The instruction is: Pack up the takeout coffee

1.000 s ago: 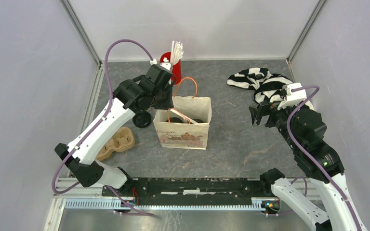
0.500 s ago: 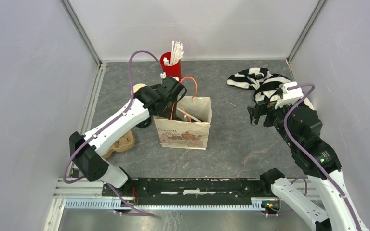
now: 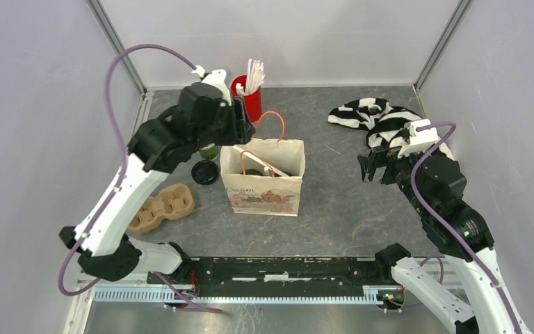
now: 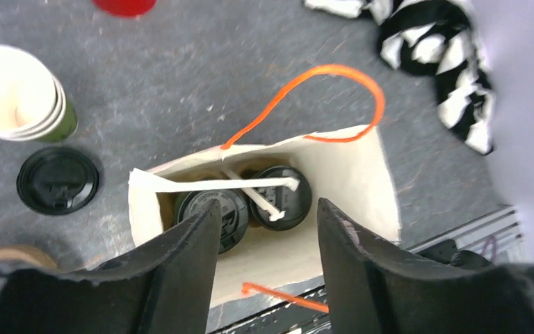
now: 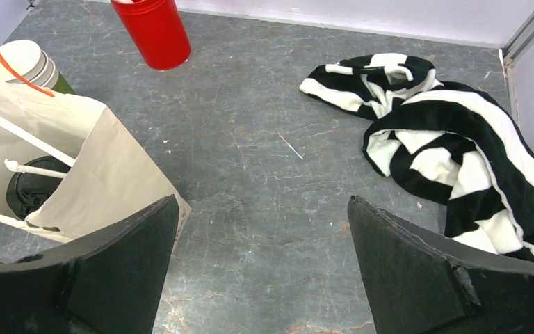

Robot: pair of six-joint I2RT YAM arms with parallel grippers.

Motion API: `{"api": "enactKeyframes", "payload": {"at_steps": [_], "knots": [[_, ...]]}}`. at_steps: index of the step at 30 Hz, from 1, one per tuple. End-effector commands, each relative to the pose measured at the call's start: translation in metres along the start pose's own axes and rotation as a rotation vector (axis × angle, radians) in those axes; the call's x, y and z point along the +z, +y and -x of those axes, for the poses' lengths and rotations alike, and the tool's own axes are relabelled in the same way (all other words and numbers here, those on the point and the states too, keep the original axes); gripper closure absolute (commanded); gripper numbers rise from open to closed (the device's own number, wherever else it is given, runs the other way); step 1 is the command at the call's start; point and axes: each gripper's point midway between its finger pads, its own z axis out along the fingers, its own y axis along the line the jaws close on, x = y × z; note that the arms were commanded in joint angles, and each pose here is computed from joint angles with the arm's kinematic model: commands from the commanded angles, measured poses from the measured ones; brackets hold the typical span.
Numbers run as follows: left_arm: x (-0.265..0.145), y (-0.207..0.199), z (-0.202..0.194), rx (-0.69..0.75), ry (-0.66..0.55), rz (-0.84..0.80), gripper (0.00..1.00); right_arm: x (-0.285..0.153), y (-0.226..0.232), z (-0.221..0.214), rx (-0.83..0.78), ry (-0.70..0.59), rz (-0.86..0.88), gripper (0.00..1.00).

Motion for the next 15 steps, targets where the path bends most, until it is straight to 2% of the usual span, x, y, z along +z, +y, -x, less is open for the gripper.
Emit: {"api": "enactKeyframes", "payload": {"at_steps": [1,3,6,9,11,15], "knots": [[-0.06,-0.018,0.055,-0.016,-0.228,-0.143,0.34,-0.006,0.006,0.027,0.028,-0.067,0.025,0.02],[-0.083,-0.022,0.075,-0.028,-0.33,-0.189,0.26,-0.008,0.008,0.035,0.025,-0.085,0.037,0.02],[-0.097,-0.016,0.087,-0.037,-0.399,-0.18,0.24,-0.008,0.009,0.04,0.023,-0.09,0.039,0.02],[-0.074,-0.002,0.069,-0.041,-0.319,-0.083,0.26,-0.007,0.009,0.038,0.02,-0.083,0.041,0.02],[-0.051,0.008,0.052,-0.075,-0.233,0.007,0.33,-0.007,0.009,0.036,0.019,-0.077,0.04,0.02],[-0.014,0.012,0.028,-0.082,-0.127,0.08,0.41,-0.008,0.005,0.033,0.018,-0.071,0.022,0.02]]}}
